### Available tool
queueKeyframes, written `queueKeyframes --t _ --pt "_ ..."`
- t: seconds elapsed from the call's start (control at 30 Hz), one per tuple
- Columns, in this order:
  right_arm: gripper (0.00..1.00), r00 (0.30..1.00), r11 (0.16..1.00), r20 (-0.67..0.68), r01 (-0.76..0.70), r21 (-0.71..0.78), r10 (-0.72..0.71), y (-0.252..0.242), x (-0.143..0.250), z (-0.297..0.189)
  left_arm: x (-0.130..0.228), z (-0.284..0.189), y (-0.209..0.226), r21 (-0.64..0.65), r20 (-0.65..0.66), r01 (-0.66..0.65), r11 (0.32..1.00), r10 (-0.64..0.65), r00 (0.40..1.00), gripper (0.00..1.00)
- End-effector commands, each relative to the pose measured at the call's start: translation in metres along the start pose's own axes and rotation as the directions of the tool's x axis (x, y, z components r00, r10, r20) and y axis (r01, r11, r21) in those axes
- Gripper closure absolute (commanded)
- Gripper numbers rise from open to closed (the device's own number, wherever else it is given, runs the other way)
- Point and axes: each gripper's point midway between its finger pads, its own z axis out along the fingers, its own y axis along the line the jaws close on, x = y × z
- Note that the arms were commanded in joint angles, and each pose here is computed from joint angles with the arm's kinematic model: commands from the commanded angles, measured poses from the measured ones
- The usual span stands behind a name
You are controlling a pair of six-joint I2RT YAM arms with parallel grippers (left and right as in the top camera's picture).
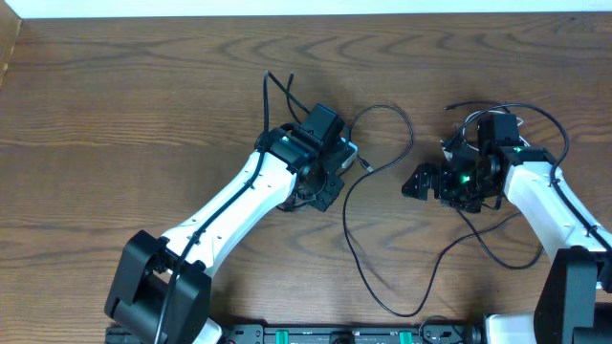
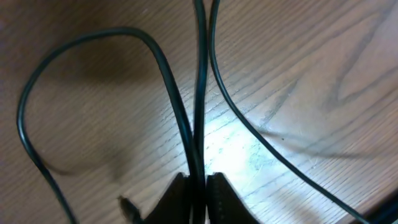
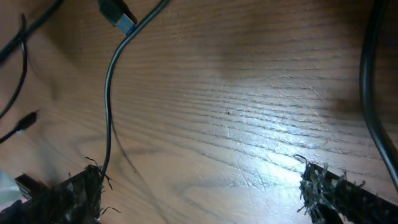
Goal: Untangle cables
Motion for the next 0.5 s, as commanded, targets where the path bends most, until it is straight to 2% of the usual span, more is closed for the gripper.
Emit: queueKeyframes --t 0.0,0.1,0.2,0.3,0.4,0.47 --pt "0.01 1.000 1.000 0.002 0.003 -0.005 -0.003 0.004 -0.003 0.000 0.002 0.002 0.004 -0.013 -0.017 -0.004 1.000 0.004 1.000 0.83" --pt "0.01 1.000 1.000 0.002 0.003 -0.004 -0.003 0.004 -0.003 0.000 0.004 0.002 0.003 -0.013 -0.025 -0.002 1.000 0.002 1.000 0.83" --pt "0.01 1.000 1.000 0.002 0.003 -0.005 -0.003 0.004 -0.003 0.000 0.008 0.002 0.004 -0.019 -0.042 0.000 1.000 -0.001 0.999 0.67" --pt "0.01 1.000 1.000 0.002 0.003 -0.004 -0.003 0.004 -0.003 0.000 0.004 0.001 0.004 -0.020 -0.025 0.010 1.000 -0.011 1.000 0.65" --pt "0.01 1.000 1.000 0.002 0.003 -0.005 -0.003 0.004 -0.003 0.000 -0.019 -0.009 0.010 -0.054 0.061 0.072 0.996 -0.069 0.996 0.57" --pt "0.01 1.000 1.000 0.003 0.002 0.000 -0.002 0.004 -0.003 0.000 -0.047 -0.018 0.017 -0.082 0.173 0.134 0.988 -0.119 0.978 0.54"
